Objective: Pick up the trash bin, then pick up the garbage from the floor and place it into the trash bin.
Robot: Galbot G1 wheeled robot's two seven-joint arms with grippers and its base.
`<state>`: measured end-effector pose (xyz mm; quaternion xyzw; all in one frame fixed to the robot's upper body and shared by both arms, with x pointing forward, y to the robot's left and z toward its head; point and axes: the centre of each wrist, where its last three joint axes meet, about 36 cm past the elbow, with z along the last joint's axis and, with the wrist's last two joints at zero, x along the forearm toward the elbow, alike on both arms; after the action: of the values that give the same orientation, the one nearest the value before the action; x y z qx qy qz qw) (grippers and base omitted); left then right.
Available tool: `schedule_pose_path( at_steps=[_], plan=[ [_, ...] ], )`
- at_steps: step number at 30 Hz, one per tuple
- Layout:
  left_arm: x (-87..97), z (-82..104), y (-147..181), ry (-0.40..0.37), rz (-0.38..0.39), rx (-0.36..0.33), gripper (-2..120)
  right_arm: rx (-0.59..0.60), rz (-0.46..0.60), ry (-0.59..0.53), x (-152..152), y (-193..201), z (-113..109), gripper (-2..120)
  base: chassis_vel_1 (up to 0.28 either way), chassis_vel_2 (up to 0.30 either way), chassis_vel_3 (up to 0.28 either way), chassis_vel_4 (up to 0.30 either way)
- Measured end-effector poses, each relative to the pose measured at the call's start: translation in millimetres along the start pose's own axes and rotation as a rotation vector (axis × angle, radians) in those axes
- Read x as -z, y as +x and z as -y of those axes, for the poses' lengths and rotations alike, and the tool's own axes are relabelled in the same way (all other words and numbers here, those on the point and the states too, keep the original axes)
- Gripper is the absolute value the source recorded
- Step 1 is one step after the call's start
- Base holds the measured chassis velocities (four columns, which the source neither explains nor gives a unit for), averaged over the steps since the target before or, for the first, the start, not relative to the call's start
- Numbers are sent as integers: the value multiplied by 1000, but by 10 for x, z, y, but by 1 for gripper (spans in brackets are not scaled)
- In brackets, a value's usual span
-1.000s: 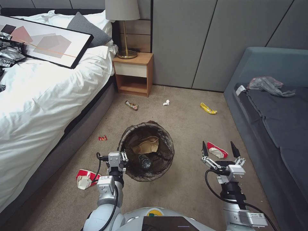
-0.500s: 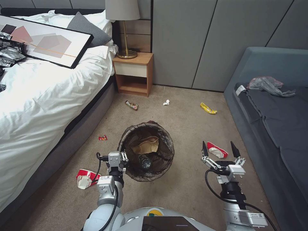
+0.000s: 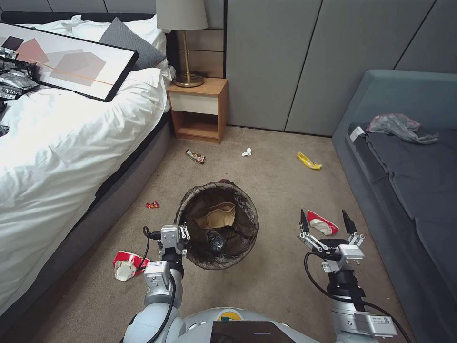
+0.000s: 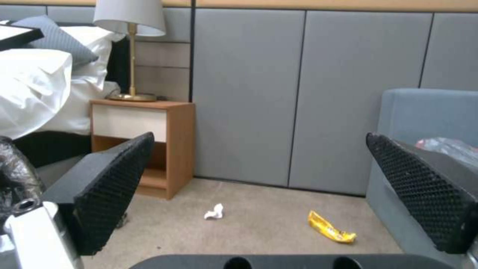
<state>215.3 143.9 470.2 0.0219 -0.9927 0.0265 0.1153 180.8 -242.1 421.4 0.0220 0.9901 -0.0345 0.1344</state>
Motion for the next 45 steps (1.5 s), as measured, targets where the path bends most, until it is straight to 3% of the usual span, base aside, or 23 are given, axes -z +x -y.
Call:
schedule_pose_path(
  at_steps=[9, 20, 28, 34, 40, 42, 43, 45],
  plan=[
    [0, 0, 0, 0, 0, 0, 0, 30, 9, 19, -83, -123, 92, 100, 0, 0, 0, 0],
    [0, 0, 0, 0, 0, 0, 0, 152, 50, 136, -363, -941, 721, 100, 0, 0, 0, 0],
    [0, 0, 0, 0, 0, 0, 0, 164, 66, 162, -357, -1145, 867, 100, 0, 0, 0, 0],
    [0, 0, 0, 0, 0, 0, 0, 162, 79, 156, -327, -1168, 845, 100, 0, 0, 0, 0],
    [1, 1, 0, 0, 0, -1, 0, 189, 92, 198, -299, -1402, 1025, 100, 0, 0, 0, 0],
    [0, -1, 0, 0, 0, 0, 0, 201, 76, 255, -250, -1722, 1356, 100, 0, 0, 0, 0],
    [0, 0, 0, 0, 0, 0, 0, 211, 110, 252, -255, -1674, 1216, 100, 0, 0, 0, 0],
    [0, 1, 0, 0, 0, 0, 0, 227, 87, 264, -299, -1680, 1243, 100, 0, 0, 0, 0]
  ],
)
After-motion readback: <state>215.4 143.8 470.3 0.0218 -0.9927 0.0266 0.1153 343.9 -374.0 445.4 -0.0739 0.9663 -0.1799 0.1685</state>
